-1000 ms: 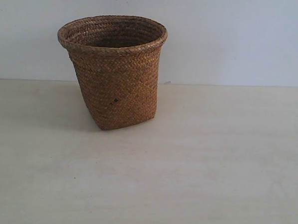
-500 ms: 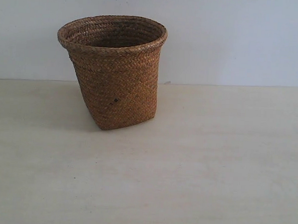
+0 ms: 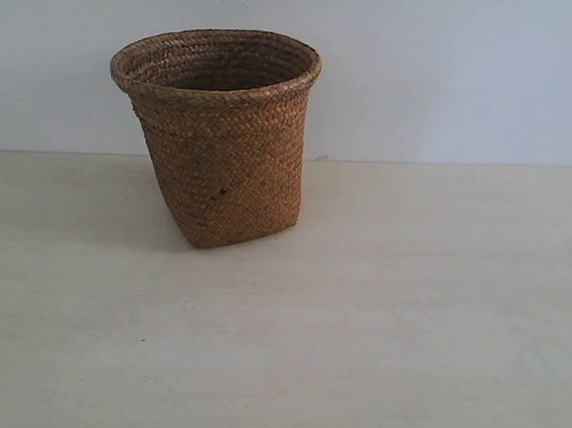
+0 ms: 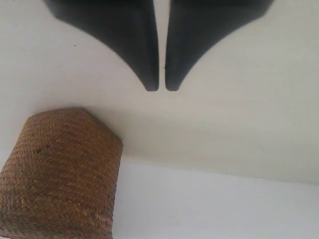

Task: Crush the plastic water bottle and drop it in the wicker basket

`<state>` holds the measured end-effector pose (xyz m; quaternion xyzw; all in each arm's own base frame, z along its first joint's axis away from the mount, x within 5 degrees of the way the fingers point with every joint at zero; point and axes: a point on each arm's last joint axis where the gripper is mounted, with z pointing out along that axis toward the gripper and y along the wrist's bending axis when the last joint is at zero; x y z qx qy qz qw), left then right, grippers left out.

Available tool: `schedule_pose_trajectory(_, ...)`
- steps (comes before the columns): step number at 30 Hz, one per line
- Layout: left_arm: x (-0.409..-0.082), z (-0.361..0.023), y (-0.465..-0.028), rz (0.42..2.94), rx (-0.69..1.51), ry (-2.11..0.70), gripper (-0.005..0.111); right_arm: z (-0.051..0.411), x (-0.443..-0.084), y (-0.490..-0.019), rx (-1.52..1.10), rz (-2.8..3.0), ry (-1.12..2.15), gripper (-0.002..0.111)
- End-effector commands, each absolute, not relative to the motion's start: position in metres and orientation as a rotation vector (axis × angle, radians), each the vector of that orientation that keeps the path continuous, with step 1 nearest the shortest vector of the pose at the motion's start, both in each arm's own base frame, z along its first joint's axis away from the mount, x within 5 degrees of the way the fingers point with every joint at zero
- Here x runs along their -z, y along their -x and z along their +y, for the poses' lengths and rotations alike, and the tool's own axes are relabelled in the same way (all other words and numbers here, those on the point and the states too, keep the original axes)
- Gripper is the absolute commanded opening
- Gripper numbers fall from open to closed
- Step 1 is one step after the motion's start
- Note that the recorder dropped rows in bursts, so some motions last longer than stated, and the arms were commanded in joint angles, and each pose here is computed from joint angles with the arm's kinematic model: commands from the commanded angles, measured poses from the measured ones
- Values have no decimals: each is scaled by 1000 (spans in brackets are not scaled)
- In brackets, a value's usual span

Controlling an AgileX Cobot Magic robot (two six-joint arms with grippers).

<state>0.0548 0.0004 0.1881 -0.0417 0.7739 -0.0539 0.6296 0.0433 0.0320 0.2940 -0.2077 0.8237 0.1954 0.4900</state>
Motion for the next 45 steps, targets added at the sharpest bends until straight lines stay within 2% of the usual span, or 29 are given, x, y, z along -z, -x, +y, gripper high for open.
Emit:
schedule_pose_trajectory(1,-192,0,-56,1717,16,-50,4,31,-294,-43,-467,1994,509,0)
schedule_pose_trajectory(5,-194,-1,-56,1688,-32,-112,4,31,-294,-43,-467,1994,509,0)
schedule_pose_trajectory(13,-188,-6,-54,1766,196,54,4,31,-294,-43,-467,1994,509,0)
schedule_pose_trajectory(21,-187,-7,-54,1765,16,-185,4,31,-294,-43,-467,1994,509,0)
schedule_pose_trajectory(24,-187,-8,-54,1768,56,-147,4,32,-294,-43,-472,1995,508,0)
schedule_pose_trajectory(27,-187,-8,-54,1778,187,14,4,32,-294,-43,-475,1995,507,0)
schedule_pose_trajectory(45,-187,-8,-54,1777,176,-7,4,32,-294,-43,-483,1997,505,0)
